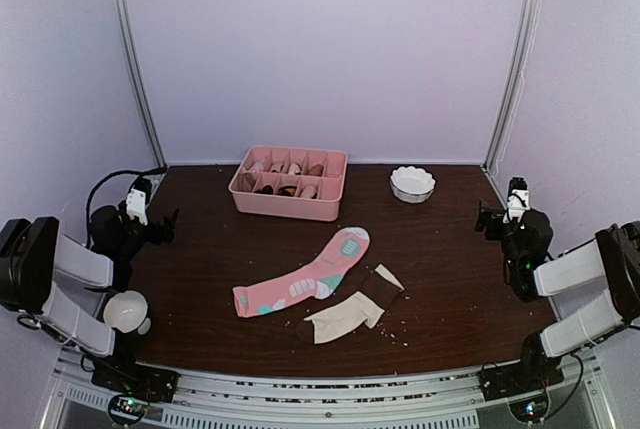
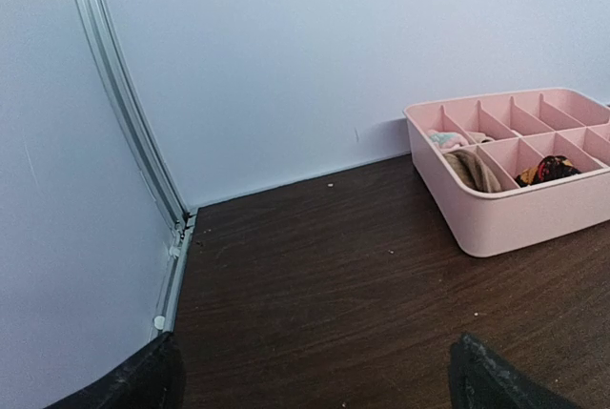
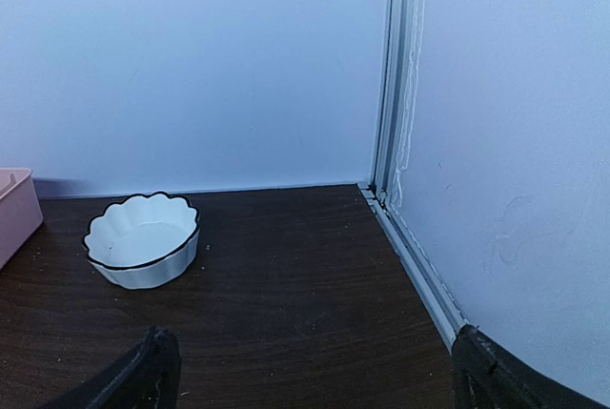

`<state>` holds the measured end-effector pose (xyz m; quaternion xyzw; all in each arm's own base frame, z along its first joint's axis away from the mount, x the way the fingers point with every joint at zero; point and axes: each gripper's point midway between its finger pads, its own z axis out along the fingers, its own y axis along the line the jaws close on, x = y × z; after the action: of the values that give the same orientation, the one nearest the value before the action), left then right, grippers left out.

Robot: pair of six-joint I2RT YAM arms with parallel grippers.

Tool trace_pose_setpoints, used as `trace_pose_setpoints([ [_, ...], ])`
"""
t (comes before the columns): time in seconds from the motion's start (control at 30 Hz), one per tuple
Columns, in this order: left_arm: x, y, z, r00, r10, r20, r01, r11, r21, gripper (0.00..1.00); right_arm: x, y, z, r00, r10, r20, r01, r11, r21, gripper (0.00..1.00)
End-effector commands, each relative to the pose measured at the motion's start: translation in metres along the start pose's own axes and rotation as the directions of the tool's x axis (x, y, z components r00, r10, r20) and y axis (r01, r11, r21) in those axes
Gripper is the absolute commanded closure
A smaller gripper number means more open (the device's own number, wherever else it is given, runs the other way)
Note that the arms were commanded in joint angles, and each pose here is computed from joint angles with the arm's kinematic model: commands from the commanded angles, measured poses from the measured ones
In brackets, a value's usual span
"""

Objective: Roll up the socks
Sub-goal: Pick up the sock from the center of the board.

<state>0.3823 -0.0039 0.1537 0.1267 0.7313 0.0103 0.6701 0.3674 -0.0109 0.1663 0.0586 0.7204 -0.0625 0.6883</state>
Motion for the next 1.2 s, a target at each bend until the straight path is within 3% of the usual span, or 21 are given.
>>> trace_pose_setpoints([
  [0.0,-0.013,0.008,0.002,0.999,0.004,0.045,-0.003,1.000,-0.027,0.02,-0.007,0.000,0.003,1.000,0.007,0.021,-0.006,1.000,-0.004,0.00],
  [0.43,-0.012,0.008,0.002,0.999,0.002,0.043,-0.001,1.000,-0.027,0.02,-0.007,-0.001,0.003,1.000,0.008,0.020,-0.008,1.000,0.001,0.00],
  [0.57,-0.029,0.018,0.005,1.000,-0.012,0.029,0.013,0.998,-0.054,0.02,-0.012,-0.016,0.004,0.999,0.033,0.014,-0.034,0.996,0.086,0.00],
  [0.67,-0.045,0.023,0.017,0.997,-0.018,-0.076,0.016,1.000,-0.025,0.02,-0.024,-0.028,0.006,0.994,0.017,-0.105,0.000,0.986,0.165,0.00],
  [0.73,-0.043,0.022,0.026,0.975,0.021,-0.220,-0.013,0.999,0.040,0.02,-0.042,-0.043,0.008,0.986,0.063,-0.153,-0.019,0.963,0.269,0.01],
  [0.8,-0.032,0.015,0.027,0.922,0.042,-0.386,0.007,0.992,0.125,0.02,-0.056,-0.047,0.010,0.978,0.089,-0.189,-0.030,0.955,0.295,0.01],
  [0.87,-0.036,0.011,0.029,0.878,0.077,-0.473,0.022,0.980,0.199,0.02,-0.065,-0.064,0.010,0.954,0.229,-0.191,-0.133,0.900,0.415,0.00],
  [0.93,-0.042,0.008,0.029,0.842,0.077,-0.534,0.065,0.968,0.242,0.02,-0.060,-0.073,0.007,0.903,0.334,-0.270,-0.168,0.854,0.493,0.00],
  [1.07,-0.052,-0.007,0.021,0.831,0.079,-0.551,0.124,0.938,0.323,0.02,-0.044,-0.022,0.018,0.836,0.360,-0.414,-0.277,0.928,0.248,0.00],
  [1.17,-0.054,-0.016,0.015,0.837,0.105,-0.537,0.116,0.925,0.362,0.02,-0.036,0.013,0.004,0.814,0.402,-0.420,-0.370,0.915,0.159,0.01],
])
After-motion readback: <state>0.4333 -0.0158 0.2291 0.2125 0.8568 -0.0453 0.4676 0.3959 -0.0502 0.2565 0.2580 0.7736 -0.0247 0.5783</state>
